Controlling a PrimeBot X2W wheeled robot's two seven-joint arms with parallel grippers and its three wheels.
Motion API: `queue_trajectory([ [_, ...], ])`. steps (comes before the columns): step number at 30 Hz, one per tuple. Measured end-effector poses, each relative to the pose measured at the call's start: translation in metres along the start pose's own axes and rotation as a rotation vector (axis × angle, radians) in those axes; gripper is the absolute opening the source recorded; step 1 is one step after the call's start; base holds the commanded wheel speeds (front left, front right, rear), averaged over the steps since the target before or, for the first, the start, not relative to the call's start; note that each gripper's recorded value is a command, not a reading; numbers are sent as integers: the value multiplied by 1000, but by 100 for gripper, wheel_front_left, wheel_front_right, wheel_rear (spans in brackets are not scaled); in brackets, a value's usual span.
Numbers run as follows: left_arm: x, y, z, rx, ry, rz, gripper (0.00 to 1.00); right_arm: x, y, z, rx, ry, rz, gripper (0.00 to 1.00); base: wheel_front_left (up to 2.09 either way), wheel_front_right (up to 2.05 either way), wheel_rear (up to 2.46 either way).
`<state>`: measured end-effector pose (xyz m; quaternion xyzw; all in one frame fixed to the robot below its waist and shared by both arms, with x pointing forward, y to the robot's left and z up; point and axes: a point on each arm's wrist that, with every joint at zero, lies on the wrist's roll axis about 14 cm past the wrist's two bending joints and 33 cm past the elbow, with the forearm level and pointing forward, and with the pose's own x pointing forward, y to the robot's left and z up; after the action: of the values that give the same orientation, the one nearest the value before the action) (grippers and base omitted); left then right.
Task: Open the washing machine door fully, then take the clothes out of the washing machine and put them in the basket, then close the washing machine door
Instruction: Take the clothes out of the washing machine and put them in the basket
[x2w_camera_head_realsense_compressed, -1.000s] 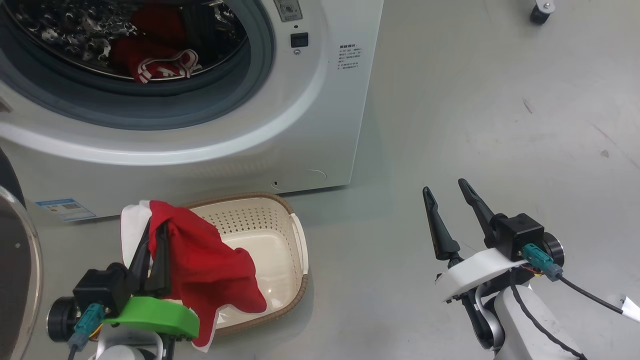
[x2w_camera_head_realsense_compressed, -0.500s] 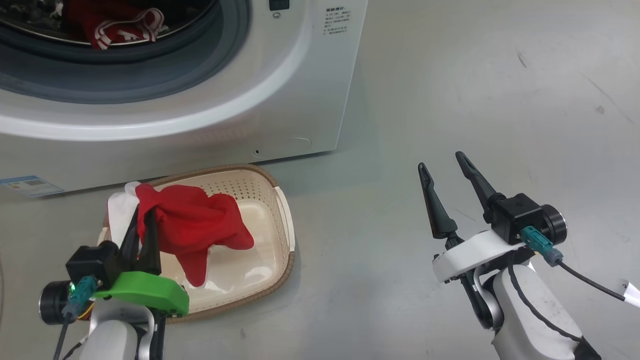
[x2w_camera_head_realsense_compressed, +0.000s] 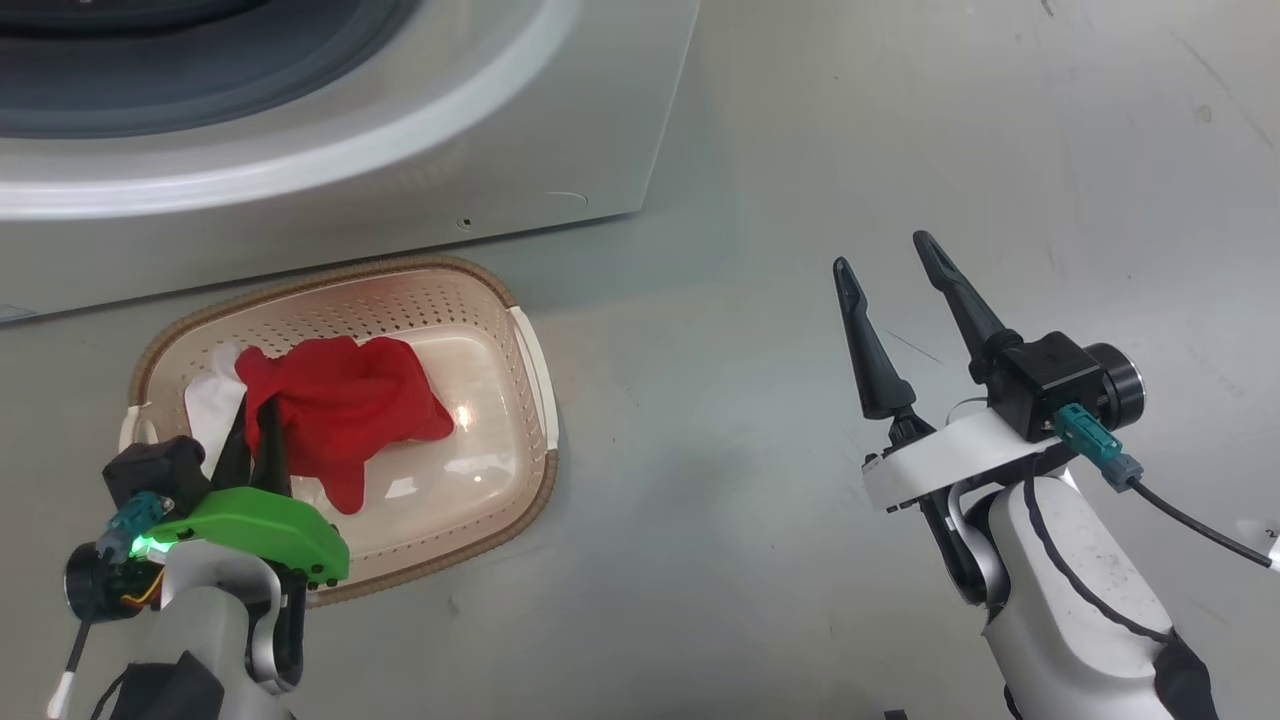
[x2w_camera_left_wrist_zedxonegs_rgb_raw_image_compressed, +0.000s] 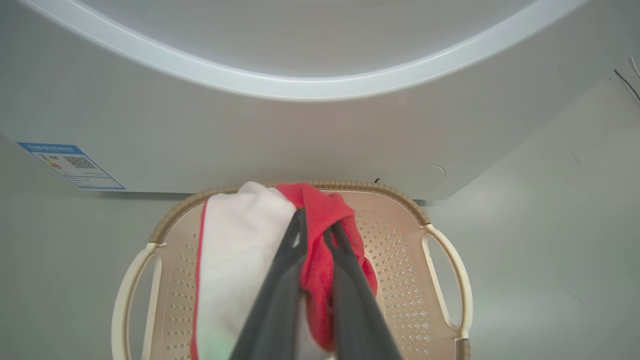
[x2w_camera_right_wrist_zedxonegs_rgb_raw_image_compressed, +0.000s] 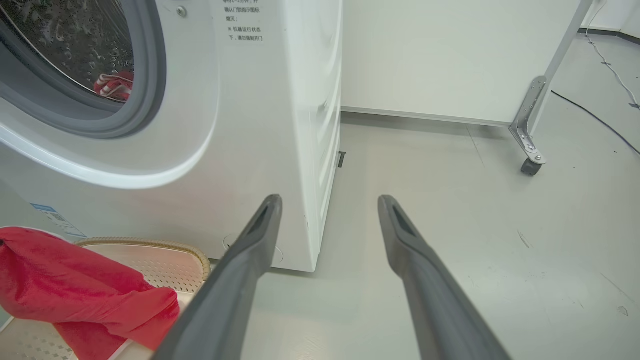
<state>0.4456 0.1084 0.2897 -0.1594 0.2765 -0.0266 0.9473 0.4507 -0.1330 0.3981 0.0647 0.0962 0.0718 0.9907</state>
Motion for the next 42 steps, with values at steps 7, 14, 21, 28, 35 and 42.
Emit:
queue_trajectory([
  [7, 19, 3, -39, -9, 131, 0, 0, 5, -11, -18, 2, 43, -25, 100, 0, 0, 0],
  [14, 16, 16, -80, -28, 259, 42, 0, 10, -13, -20, -15, 46, -17, 100, 0, 0, 0],
  [21, 24, 13, -87, -39, 291, 41, 100, 10, -18, -22, -18, 50, -32, 100, 0, 0, 0],
  [28, 24, 11, -81, -47, 268, 32, 100, 8, -18, -18, -16, 45, -32, 100, 0, 0, 0],
  [35, 18, 11, -60, -57, 203, 29, 100, 5, -14, -4, 5, 15, -29, 100, 0, 0, 0],
  [42, 11, -1, -26, -54, 107, -13, 100, -3, -6, 4, 12, 0, -16, 100, 0, 0, 0],
])
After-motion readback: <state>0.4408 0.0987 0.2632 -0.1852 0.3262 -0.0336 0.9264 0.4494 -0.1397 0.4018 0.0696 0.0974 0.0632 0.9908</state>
